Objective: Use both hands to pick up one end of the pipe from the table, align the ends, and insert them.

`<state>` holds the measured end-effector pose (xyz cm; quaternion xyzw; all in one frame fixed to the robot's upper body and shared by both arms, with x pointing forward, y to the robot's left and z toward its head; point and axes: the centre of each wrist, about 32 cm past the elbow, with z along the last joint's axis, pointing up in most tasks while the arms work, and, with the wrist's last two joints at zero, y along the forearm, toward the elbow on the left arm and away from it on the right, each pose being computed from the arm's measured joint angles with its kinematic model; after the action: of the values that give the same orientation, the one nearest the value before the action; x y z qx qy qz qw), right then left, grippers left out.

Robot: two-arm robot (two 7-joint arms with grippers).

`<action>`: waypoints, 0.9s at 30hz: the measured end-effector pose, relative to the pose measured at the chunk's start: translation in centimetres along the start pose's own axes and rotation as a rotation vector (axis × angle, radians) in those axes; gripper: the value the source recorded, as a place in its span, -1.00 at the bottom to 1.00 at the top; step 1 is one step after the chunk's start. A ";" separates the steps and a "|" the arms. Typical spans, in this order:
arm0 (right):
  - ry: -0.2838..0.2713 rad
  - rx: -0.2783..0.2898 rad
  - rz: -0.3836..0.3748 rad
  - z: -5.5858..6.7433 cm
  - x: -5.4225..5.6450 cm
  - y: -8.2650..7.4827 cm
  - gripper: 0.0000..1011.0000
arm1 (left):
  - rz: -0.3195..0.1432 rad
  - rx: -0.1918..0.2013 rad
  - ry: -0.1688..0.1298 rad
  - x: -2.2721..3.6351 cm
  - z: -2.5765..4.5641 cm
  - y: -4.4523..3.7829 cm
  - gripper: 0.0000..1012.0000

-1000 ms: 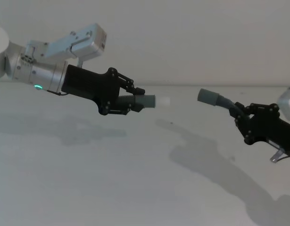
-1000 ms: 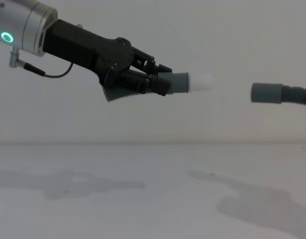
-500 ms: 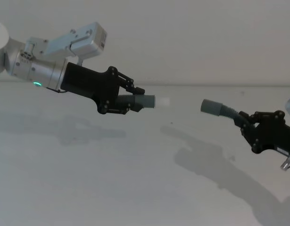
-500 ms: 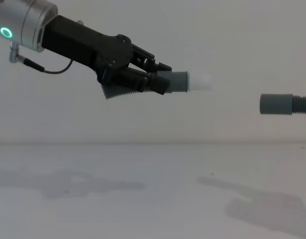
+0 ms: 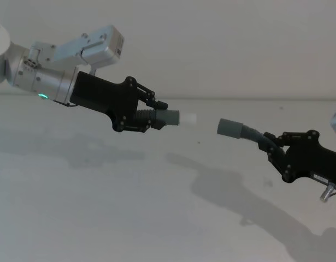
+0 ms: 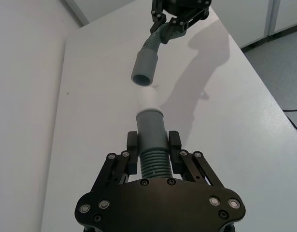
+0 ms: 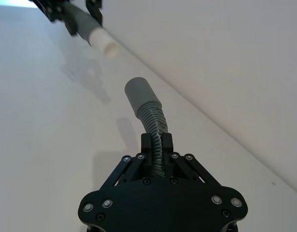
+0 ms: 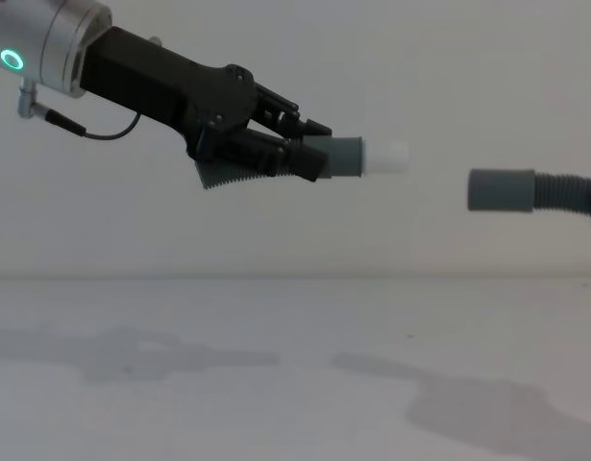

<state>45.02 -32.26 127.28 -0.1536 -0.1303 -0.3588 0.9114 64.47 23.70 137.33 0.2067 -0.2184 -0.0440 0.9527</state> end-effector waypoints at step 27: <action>0.025 0.082 0.078 1.9 -1.1 0.9 -0.79 | -0.003 0.001 -0.003 0.06 0.05 0.04 -0.29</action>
<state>44.64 -30.30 128.46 -0.1165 -0.1277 -0.3194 0.9317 64.50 23.71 137.41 0.2073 -0.2194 -0.0456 0.9523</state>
